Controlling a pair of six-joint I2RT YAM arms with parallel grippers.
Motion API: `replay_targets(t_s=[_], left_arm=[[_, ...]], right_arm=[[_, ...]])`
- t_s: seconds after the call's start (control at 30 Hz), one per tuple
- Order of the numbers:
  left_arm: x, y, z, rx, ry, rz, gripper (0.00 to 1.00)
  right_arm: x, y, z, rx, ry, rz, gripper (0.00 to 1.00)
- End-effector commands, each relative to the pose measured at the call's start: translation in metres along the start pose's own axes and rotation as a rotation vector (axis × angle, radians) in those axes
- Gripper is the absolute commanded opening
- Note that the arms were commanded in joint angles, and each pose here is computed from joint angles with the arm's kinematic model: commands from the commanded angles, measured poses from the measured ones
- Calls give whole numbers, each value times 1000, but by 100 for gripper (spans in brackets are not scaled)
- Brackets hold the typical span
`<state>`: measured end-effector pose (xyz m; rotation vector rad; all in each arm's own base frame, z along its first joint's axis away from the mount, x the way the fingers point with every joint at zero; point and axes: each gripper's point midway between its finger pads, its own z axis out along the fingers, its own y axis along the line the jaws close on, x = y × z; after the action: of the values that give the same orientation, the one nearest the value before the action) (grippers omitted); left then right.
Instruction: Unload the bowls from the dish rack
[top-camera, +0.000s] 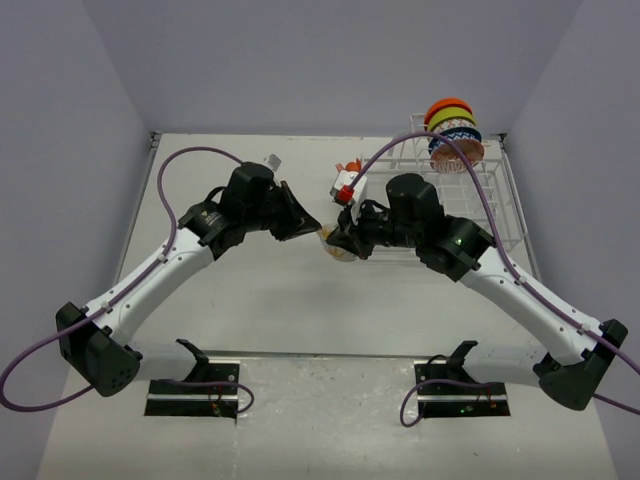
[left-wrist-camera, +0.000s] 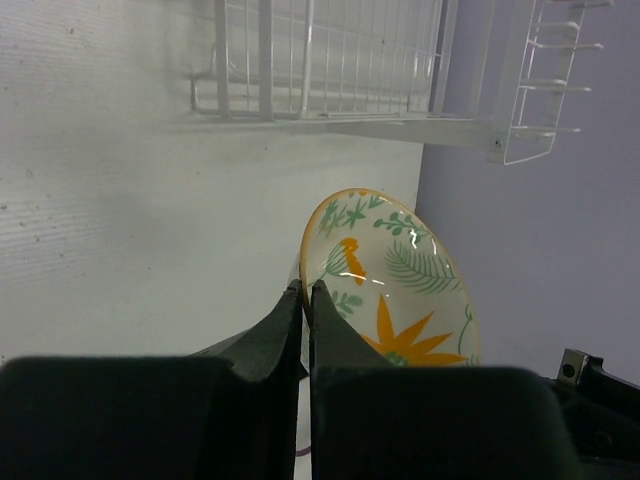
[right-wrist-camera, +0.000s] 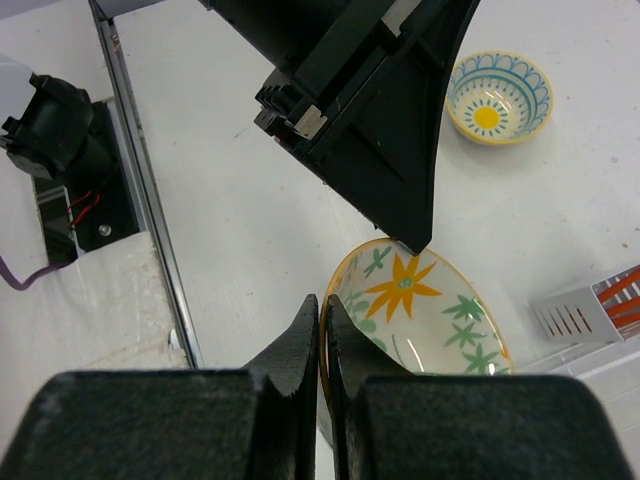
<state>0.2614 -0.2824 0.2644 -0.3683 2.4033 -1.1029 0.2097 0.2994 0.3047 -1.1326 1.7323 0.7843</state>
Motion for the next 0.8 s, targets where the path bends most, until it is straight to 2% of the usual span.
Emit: replay_targets(t_s=[0.0, 0.07, 0.1, 0.13, 0.27, 0.63, 0.77], left_arm=[[17, -33, -8, 136, 65, 16, 0], [18, -35, -8, 143, 69, 23, 3], [19, -36, -9, 146, 70, 31, 16], [19, -37, -8, 148, 70, 37, 21], [25, -35, -4, 142, 100, 70, 33], [39, -23, -5, 84, 166, 115, 35], [43, -21, -3, 85, 189, 121, 24]], right_arm=[[-29, -8, 0, 36, -93, -61, 0], [-29, -8, 0, 36, -92, -62, 0], [-30, -9, 0, 38, -92, -62, 0], [-29, -8, 0, 36, -90, -63, 0], [-26, -6, 4, 25, -74, -66, 0], [-24, -4, 7, 26, -57, -75, 0], [-20, -4, 13, 29, -39, -74, 0]])
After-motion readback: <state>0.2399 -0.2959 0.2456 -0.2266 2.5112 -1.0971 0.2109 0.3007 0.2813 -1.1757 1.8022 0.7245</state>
